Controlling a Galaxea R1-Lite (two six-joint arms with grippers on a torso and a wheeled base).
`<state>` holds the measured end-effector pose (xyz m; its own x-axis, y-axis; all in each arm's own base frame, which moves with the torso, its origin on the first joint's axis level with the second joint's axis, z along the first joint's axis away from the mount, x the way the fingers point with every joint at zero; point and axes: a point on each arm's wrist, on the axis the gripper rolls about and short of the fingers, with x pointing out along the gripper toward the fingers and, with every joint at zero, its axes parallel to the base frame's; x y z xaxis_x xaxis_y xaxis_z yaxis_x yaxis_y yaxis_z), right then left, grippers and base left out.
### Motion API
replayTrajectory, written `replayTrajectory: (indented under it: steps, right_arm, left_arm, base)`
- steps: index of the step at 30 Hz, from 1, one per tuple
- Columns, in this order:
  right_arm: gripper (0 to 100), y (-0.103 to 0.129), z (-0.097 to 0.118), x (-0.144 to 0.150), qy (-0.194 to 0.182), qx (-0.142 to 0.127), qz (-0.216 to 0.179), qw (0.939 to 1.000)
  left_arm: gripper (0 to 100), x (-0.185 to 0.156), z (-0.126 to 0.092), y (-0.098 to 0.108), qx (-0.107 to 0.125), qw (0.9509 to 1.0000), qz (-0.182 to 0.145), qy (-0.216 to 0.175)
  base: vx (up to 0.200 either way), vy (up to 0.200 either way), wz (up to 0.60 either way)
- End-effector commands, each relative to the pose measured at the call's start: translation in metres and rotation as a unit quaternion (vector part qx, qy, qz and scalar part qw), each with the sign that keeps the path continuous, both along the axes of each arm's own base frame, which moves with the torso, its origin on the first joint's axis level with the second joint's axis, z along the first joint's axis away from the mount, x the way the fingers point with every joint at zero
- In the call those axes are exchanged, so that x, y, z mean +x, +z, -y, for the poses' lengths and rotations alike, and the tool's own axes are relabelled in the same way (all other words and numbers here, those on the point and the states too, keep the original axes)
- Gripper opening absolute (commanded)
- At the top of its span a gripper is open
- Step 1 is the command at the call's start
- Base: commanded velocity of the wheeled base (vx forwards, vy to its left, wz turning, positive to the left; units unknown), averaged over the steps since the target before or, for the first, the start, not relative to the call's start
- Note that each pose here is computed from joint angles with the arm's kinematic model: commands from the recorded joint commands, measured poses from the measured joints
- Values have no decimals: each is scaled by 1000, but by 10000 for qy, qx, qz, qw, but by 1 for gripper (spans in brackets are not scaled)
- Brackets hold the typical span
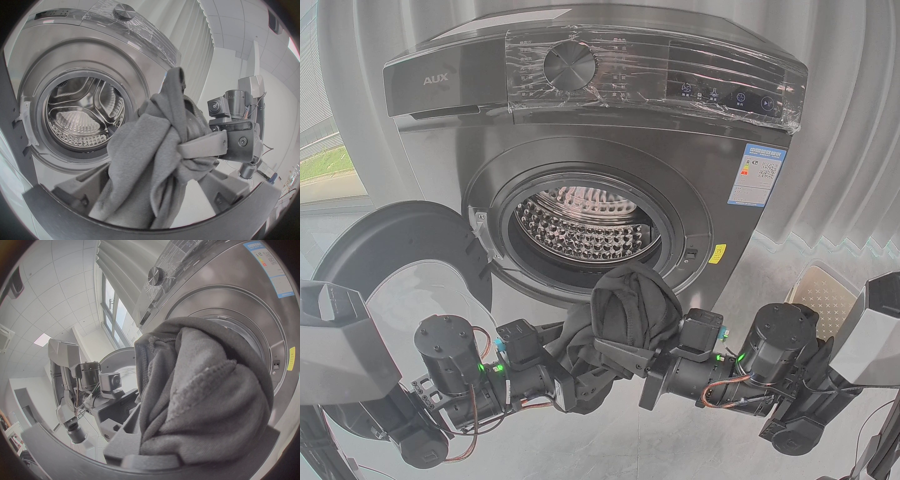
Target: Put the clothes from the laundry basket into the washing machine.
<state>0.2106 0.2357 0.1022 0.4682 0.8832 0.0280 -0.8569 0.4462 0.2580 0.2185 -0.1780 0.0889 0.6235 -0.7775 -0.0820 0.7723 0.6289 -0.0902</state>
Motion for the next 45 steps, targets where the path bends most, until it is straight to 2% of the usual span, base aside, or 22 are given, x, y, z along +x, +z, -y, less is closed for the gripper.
replayTrajectory:
  steps: [1,24,25,30,31,42,45]
  right_arm:
    - [0,-1,-2,1,-24,-6,-17,10000]
    - [0,1,-5,-1,9,70,-49,10000]
    - [100,2,-5,1,-21,102,-30,9999]
    - [100,4,-2,3,-174,121,2,9998]
    - [100,6,6,7,-458,123,6,9989]
    - [100,0,37,6,-828,-142,-149,9964]
    - [100,5,47,11,-1021,-150,-14,9947]
  left_arm:
    - [0,0,3,3,-73,9999,63,-31]
    - [0,2,-1,2,-83,10000,4,27]
    - [0,2,-1,2,-83,10000,4,34]
    - [0,4,-4,3,-101,9999,29,111]
    - [0,10,-10,5,-128,9996,67,256]
    - [0,10,-15,11,-182,9992,143,332]
    - [0,10,-15,10,-173,9992,131,340]
  base:
    - [0,0,0]
    - [0,0,0]
    - [0,0,0]
    - [0,0,0]
    - [0,0,0]
    - [0,0,0]
    - [0,0,0]
